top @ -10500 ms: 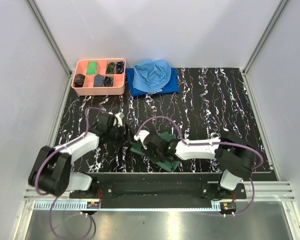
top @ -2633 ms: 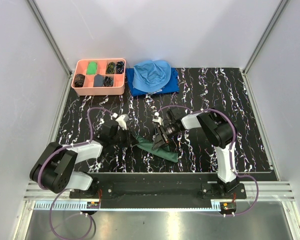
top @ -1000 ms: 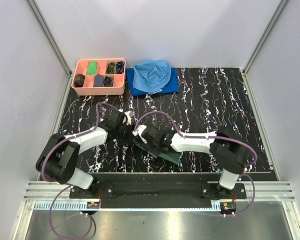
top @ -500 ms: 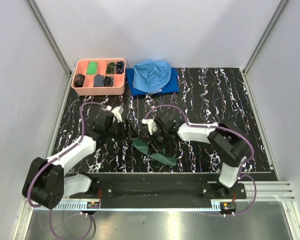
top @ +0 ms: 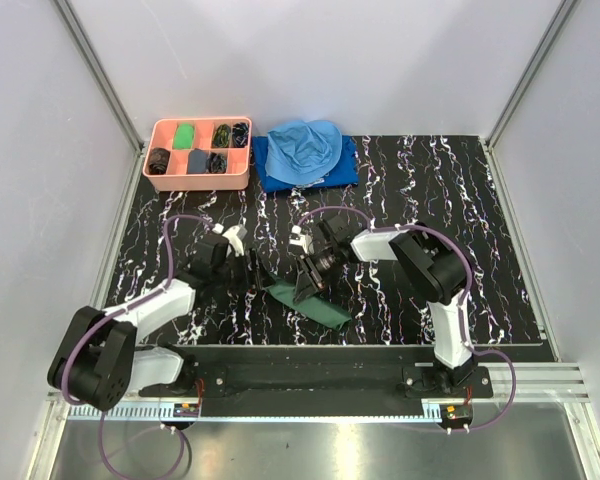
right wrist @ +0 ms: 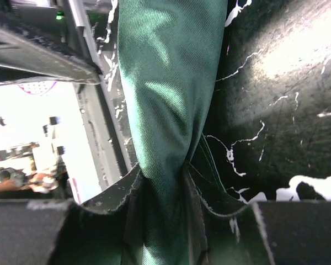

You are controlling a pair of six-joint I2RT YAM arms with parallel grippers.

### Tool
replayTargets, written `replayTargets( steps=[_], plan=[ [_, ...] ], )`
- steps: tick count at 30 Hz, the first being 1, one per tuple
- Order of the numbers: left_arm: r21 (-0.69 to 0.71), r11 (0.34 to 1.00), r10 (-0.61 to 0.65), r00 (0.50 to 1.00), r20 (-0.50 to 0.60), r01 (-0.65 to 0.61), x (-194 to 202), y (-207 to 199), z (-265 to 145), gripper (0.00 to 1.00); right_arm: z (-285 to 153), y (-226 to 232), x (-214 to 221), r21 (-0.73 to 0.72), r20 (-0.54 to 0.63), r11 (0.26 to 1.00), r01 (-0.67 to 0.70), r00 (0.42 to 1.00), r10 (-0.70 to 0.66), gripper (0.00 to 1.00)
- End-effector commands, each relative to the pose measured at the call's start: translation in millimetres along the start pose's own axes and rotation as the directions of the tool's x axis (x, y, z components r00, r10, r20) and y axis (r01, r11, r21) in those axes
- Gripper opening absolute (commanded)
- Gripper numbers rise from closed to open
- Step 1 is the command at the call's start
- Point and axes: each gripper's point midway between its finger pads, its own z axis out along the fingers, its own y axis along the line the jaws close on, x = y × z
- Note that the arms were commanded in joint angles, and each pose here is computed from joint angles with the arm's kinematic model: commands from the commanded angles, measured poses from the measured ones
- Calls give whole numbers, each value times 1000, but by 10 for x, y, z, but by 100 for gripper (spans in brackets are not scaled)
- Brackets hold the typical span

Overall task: Fold the napkin, place the utensils inside, and roll it up
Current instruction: Roll the napkin with the utensil

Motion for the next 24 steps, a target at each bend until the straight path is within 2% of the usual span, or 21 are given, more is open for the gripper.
replayTargets(
  steps=[1,7,8,9,11,14,16,20,23,24],
  plan=[
    [20,999,30,997,77,-31,-180,-14,112,67,4,94,-106,-107,-3,994,1,1000,-1,35],
    [30,999,17,997,74,-19,-168,11,207,56,-1,54,-122,-105,-1,994,-9,1000,9,36],
    [29,999,18,997,78,-20,-175,15,211,52,-11,45,-129,-103,2,995,-10,1000,11,36],
    [27,999,14,997,78,-17,-170,23,219,43,-10,40,-127,-100,1,995,-12,1000,12,38],
    [31,999,17,996,84,-19,-192,9,219,35,-19,14,-127,-86,4,996,-17,1000,18,40],
    [30,999,14,997,76,-17,-190,7,225,23,-71,-31,-189,-24,29,1000,-14,999,15,53],
    [23,1000,9,998,65,-10,-185,9,224,18,-166,-45,-273,51,52,999,-7,999,5,64],
    [16,1000,-4,999,33,3,-173,-5,232,17,-423,-2,-454,227,95,974,27,994,-50,72],
    [12,1000,-18,1000,5,18,-161,-13,242,16,-692,120,-590,373,136,924,79,981,-139,77],
    [11,1000,-24,1000,-3,24,-168,-22,247,16,-829,151,-633,461,156,881,105,968,-197,77]
  ],
)
